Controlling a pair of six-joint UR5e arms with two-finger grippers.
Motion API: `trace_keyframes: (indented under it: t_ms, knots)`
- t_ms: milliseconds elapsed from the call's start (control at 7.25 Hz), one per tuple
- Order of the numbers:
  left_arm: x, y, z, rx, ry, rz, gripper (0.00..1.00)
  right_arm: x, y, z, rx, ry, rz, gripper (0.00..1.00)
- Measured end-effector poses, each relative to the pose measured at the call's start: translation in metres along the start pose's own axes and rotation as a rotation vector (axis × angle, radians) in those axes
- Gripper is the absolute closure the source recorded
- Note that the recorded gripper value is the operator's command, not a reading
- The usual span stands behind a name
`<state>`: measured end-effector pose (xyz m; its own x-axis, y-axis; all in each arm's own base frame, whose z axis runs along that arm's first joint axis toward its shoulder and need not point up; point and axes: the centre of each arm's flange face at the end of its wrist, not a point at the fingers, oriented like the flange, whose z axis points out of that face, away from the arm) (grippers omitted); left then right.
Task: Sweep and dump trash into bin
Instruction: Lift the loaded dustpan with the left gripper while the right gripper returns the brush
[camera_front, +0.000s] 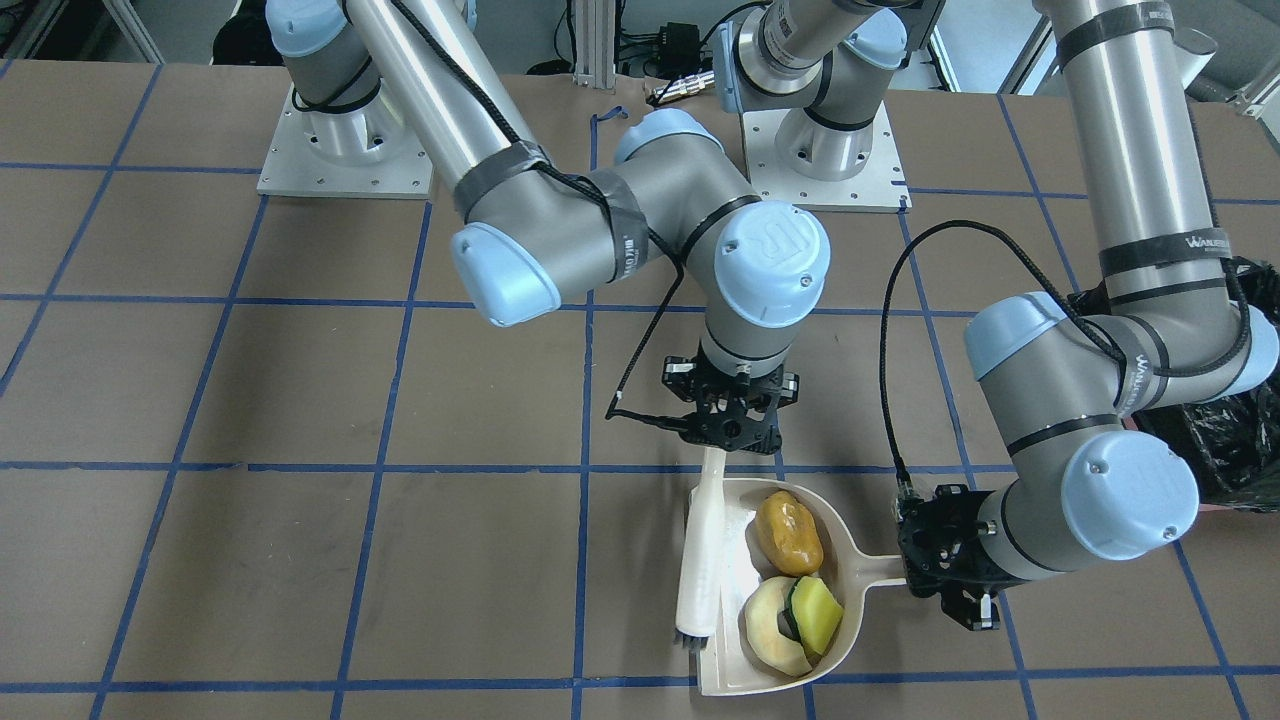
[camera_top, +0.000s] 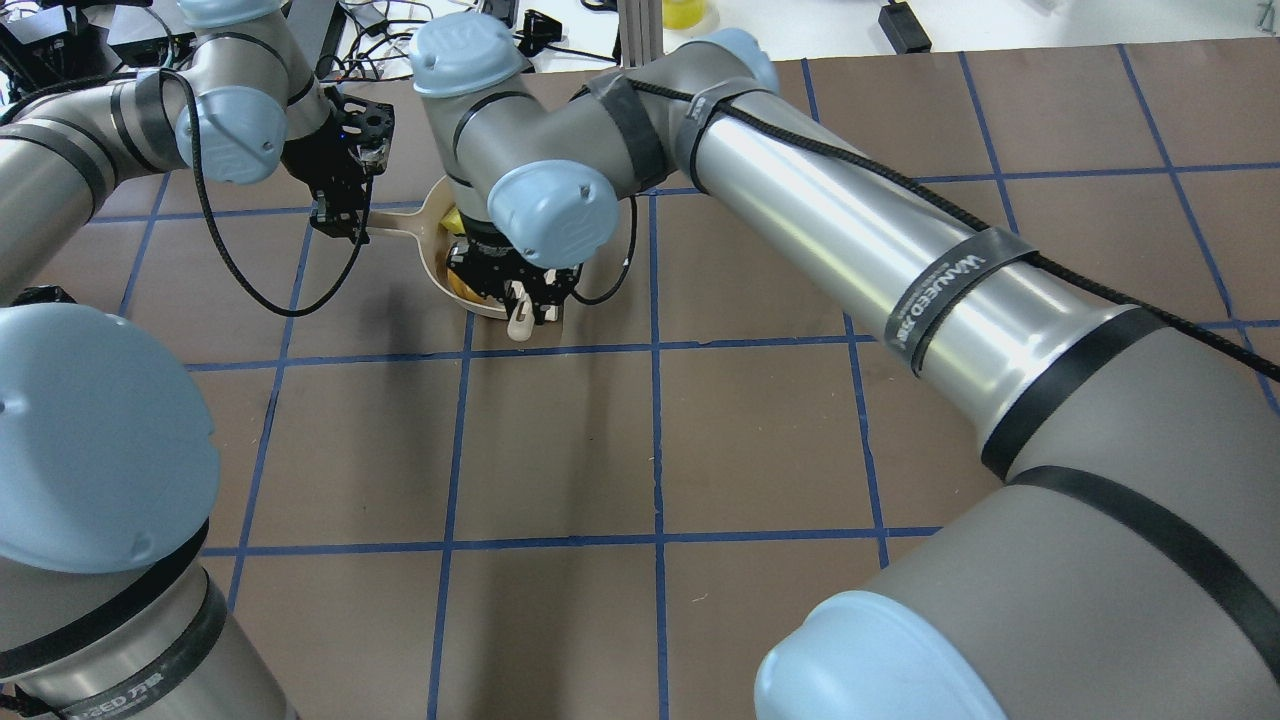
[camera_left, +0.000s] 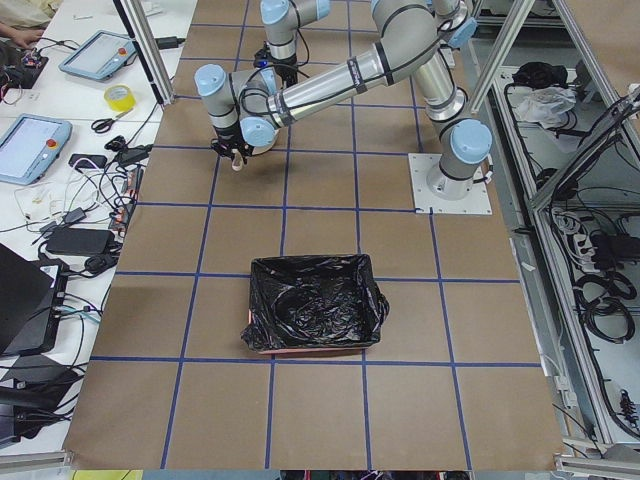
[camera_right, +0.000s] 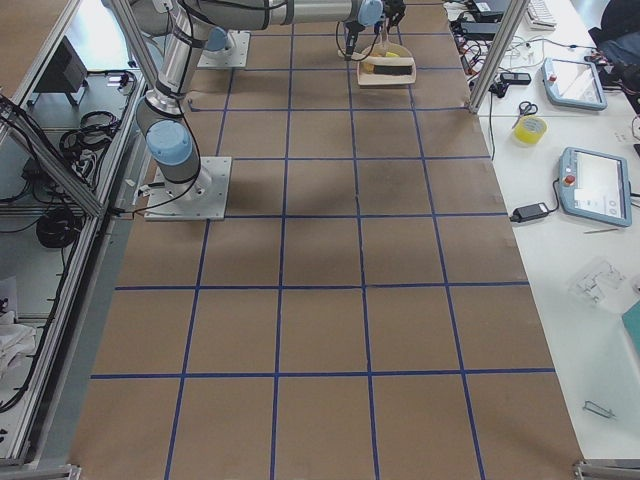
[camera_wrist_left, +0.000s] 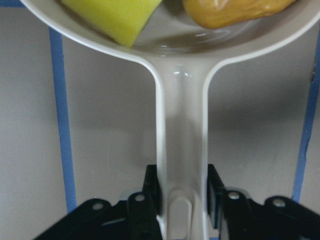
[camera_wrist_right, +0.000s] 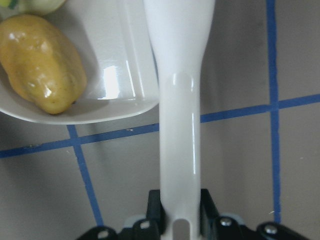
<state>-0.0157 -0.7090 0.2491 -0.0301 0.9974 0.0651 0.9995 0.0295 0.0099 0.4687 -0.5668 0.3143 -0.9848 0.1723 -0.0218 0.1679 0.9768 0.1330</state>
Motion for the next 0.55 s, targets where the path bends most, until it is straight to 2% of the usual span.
trace_keyframes:
  t_ms: [276,552]
  knots:
    - [-0.002,0.011,-0.007,0.054,-0.013,-0.021,0.9,0.075,-0.028,-0.031,-0.03,0.036,-0.016,0.95]
    - [0.0,0.047,-0.024,0.077,-0.031,-0.044,0.9,0.187,-0.043,-0.046,-0.061,0.059,-0.051,0.96]
